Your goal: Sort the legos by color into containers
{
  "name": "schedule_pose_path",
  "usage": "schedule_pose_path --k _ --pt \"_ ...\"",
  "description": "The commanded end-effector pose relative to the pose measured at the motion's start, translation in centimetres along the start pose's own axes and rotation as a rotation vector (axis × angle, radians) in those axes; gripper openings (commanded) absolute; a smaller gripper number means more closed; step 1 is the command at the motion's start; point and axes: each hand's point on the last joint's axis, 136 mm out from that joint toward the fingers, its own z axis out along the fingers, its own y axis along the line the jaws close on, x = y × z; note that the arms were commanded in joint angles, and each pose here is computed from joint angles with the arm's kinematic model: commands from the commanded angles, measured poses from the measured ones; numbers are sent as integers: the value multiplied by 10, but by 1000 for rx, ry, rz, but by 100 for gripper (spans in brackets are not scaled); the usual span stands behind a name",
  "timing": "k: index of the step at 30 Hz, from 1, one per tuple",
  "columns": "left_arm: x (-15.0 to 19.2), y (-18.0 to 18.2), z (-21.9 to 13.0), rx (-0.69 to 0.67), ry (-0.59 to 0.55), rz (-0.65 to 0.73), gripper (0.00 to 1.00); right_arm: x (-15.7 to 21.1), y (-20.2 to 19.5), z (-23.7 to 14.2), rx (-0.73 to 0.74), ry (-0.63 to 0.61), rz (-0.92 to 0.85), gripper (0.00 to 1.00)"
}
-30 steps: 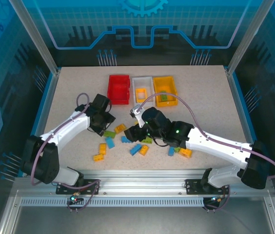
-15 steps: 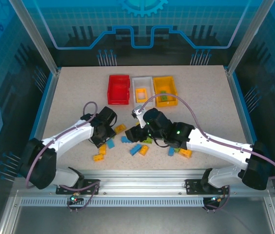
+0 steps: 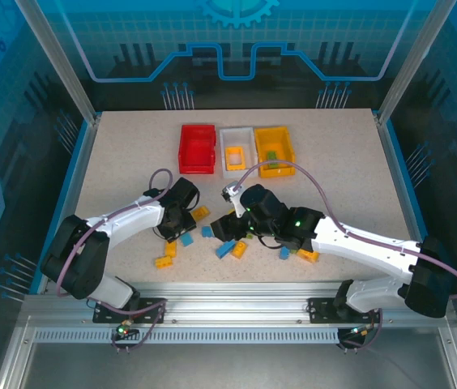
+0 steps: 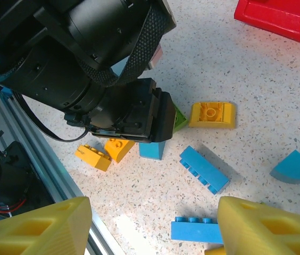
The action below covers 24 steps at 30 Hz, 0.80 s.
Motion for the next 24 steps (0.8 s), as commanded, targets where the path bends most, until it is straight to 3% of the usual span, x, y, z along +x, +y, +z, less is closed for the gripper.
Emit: schedule_pose_path --k 1,9,13,19,24 --pt "7 3 5 -5 25 18 44 -8 1 -4 -19 -32 22 65" --pt "1 -1 -9 15 -5 24 31 -10 -4 -6 6 -43 26 65" --pt "-13 -14 -41 53 -68 61 26 -26 -13 -16 24 -96 61 65" --pt "-61 -61 -106 131 -226 192 26 -77 -46 -38 55 -284 214 64" --pt "-117 -111 -123 190 -276 277 27 -122 -65 -35 38 -414 285 65"
